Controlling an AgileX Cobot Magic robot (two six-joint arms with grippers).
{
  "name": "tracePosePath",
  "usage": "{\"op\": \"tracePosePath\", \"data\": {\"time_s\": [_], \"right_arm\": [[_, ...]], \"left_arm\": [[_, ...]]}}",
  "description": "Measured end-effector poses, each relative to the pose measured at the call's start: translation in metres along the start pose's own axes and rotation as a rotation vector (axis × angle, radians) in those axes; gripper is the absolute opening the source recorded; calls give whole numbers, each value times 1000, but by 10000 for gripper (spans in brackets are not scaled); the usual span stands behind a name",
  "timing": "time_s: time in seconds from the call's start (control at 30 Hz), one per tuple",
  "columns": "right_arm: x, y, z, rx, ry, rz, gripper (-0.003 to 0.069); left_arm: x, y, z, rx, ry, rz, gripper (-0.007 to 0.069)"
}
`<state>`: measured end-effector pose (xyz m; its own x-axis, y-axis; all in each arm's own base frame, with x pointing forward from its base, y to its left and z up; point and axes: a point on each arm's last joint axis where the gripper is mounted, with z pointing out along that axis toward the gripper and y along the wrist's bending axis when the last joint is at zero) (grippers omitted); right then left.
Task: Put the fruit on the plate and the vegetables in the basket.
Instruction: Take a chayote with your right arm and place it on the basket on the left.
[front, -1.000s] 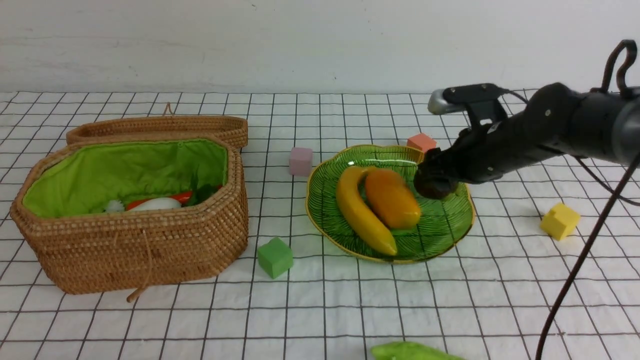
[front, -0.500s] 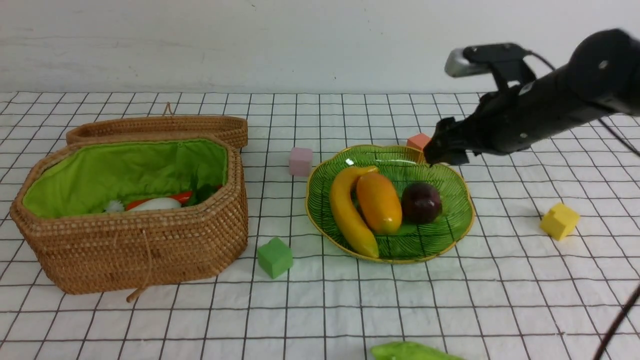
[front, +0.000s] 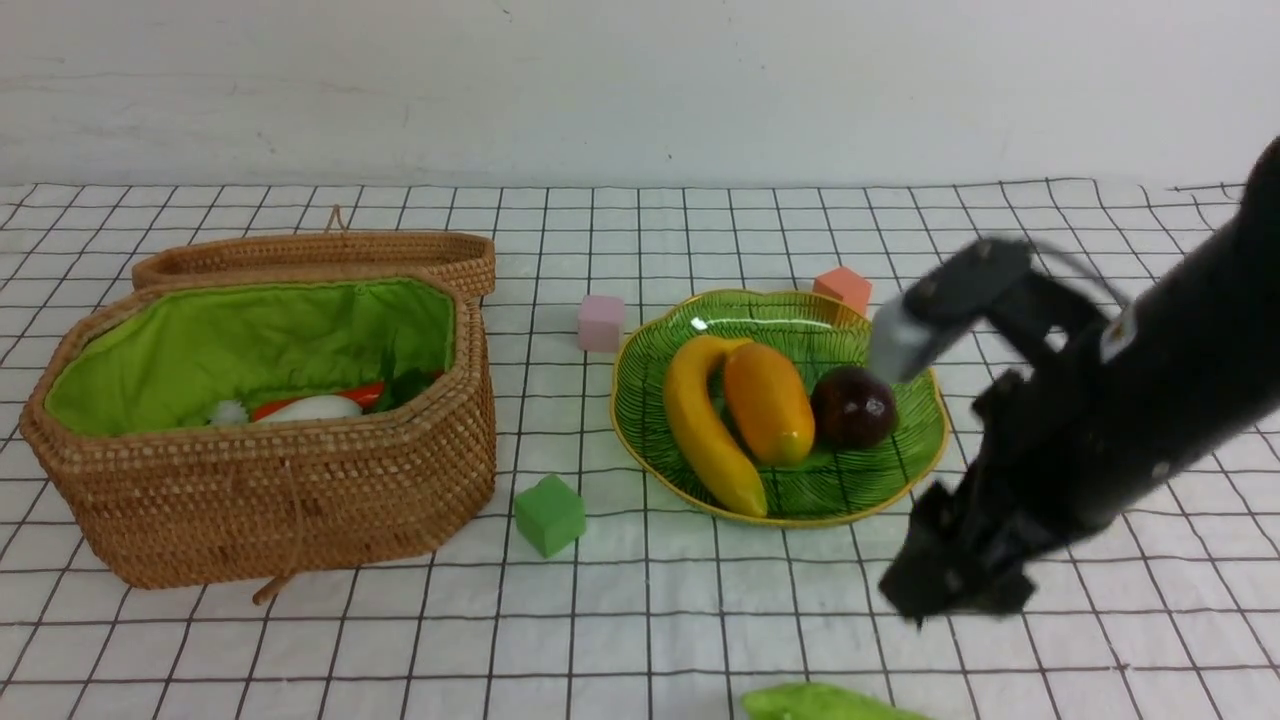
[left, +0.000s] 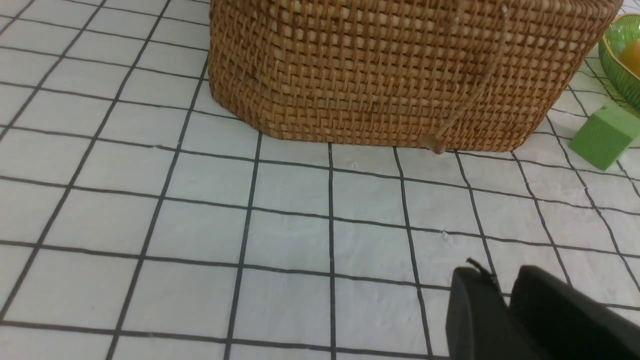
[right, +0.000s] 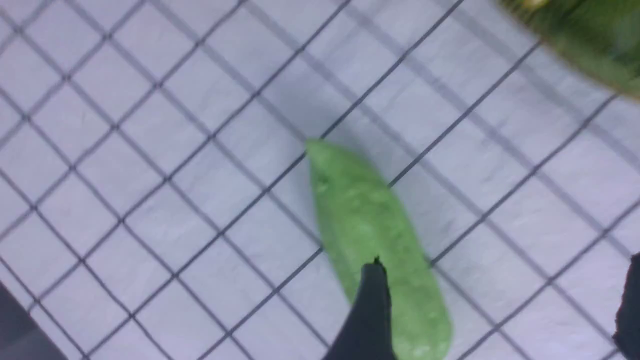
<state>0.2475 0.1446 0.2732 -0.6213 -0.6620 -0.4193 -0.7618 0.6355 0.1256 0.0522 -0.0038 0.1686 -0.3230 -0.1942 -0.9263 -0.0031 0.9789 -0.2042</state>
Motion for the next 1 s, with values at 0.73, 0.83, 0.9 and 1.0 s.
{"op": "tracePosePath", "data": {"time_s": [0.73, 0.83, 0.9, 1.0], "right_arm": [[-70, 27, 63, -165, 65, -220, 433], [-125, 34, 20, -153, -255, -272, 433], [-157, 37, 0, -144, -439, -309, 433], [-196, 42, -7, -164, -617, -346, 433]], "left_arm": [[0, 0, 0, -1, 1, 1, 111], [0, 0, 0, -1, 1, 1, 111], [0, 0, 0, -1, 1, 1, 111], [0, 0, 0, -1, 1, 1, 111]]}}
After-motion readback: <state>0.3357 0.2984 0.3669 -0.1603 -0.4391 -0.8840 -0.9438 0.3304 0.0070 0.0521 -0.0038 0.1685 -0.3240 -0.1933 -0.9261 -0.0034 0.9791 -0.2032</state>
